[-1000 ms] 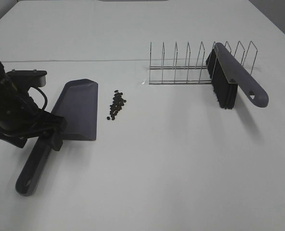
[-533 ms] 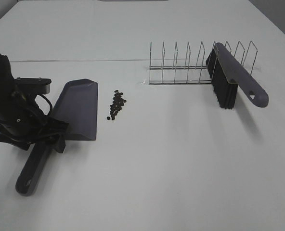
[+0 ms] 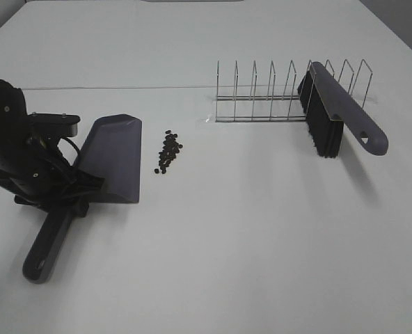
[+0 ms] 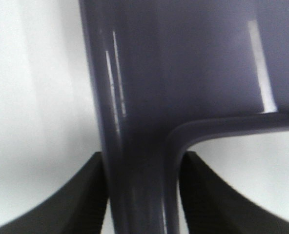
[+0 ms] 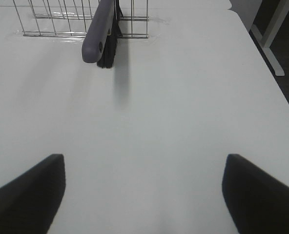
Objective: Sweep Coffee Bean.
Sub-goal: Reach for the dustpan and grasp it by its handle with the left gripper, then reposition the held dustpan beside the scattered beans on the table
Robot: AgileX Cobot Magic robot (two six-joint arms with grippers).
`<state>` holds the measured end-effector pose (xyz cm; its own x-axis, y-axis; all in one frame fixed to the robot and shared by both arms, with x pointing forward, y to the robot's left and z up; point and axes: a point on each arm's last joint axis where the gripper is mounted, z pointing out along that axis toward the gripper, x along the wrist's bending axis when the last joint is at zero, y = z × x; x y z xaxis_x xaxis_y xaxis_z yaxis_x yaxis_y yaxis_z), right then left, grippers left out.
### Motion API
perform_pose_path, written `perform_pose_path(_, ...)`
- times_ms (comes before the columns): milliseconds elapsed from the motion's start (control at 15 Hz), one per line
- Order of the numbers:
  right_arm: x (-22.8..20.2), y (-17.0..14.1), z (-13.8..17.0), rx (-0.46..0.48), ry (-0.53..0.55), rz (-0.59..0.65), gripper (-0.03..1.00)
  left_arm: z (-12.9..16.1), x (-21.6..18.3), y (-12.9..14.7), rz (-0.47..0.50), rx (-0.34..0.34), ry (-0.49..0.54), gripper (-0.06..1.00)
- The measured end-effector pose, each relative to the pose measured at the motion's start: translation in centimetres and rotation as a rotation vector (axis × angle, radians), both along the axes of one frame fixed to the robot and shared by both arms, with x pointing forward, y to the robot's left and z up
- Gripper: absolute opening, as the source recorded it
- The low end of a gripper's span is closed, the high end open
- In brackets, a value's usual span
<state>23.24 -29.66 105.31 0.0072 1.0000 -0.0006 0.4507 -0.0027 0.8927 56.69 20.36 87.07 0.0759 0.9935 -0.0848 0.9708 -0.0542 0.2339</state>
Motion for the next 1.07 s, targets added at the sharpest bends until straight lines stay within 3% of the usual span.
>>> perform_pose_path(67,0.0,0.0,0.0,0.0,0.0,0.0,0.82,0.0,-0.2,0.0,0.027,-0.003,0.021,0.37)
perform_pose_path(333,0.0,0.0,0.0,0.0,0.0,0.0,0.82,0.0,-0.5,0.1,0.119,-0.008,0.075,0.37)
perform_pose_path(600,0.0,0.0,0.0,0.0,0.0,0.0,0.82,0.7,-1.1,0.4,0.111,0.029,0.105,0.37)
perform_pose_path(867,0.0,0.0,0.0,0.0,0.0,0.0,0.82,7.8,-1.8,0.9,0.08,0.004,-0.077,0.37)
perform_pose_path(1067,0.0,0.0,0.0,0.0,0.0,0.0,0.82,10.0,-2.2,1.1,0.072,-0.007,-0.146,0.37)
